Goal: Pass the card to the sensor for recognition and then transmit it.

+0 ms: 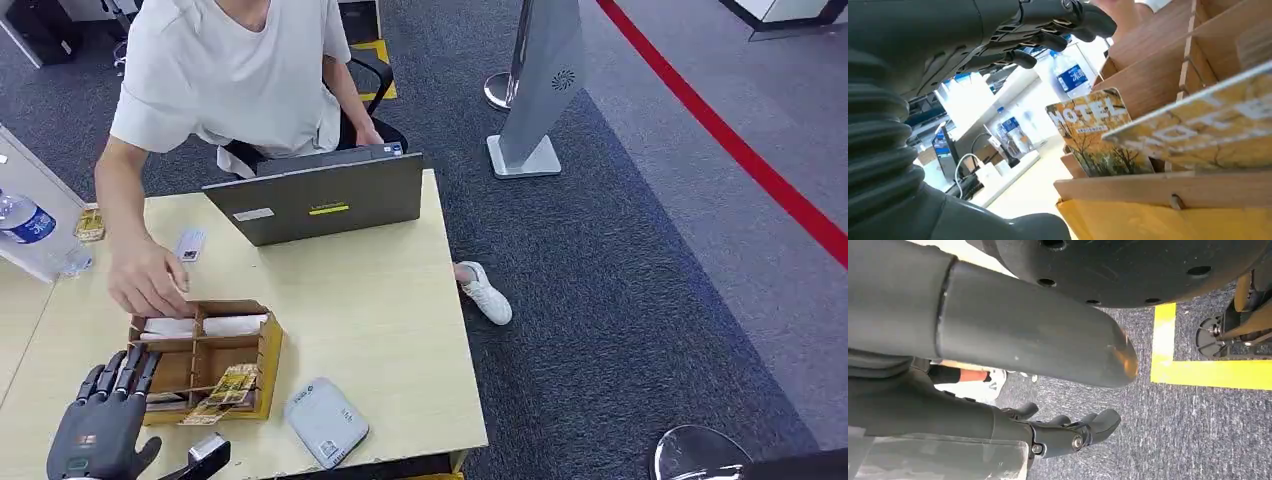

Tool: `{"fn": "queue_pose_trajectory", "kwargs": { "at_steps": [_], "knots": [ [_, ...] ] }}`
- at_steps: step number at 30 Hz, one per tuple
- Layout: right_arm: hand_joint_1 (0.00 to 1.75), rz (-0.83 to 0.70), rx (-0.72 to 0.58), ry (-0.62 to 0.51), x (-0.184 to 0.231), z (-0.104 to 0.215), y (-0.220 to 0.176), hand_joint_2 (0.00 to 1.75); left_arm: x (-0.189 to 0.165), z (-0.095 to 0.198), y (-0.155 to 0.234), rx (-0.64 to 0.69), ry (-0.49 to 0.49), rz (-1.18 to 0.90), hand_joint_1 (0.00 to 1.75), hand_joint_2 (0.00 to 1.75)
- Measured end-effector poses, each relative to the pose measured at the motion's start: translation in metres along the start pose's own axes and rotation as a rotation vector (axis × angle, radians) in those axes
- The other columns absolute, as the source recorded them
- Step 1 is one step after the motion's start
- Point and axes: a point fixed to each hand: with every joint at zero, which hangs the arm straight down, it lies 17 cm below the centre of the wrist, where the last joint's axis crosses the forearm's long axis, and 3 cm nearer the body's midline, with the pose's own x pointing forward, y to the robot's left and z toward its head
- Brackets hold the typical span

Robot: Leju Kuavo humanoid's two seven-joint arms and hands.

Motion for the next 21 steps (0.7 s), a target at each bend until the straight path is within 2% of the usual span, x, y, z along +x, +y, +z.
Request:
{"fn": "queue_pose_trajectory", "kwargs": {
  "at_steps": [21],
  "knots": [
    [0.00,0.000,0.001,-0.002,0.0004,0.0000,0.0001,0.00,0.0012,0.0010,-0.0067,-0.022,-0.001,0.012,0.00,1.75]
  ]
}}
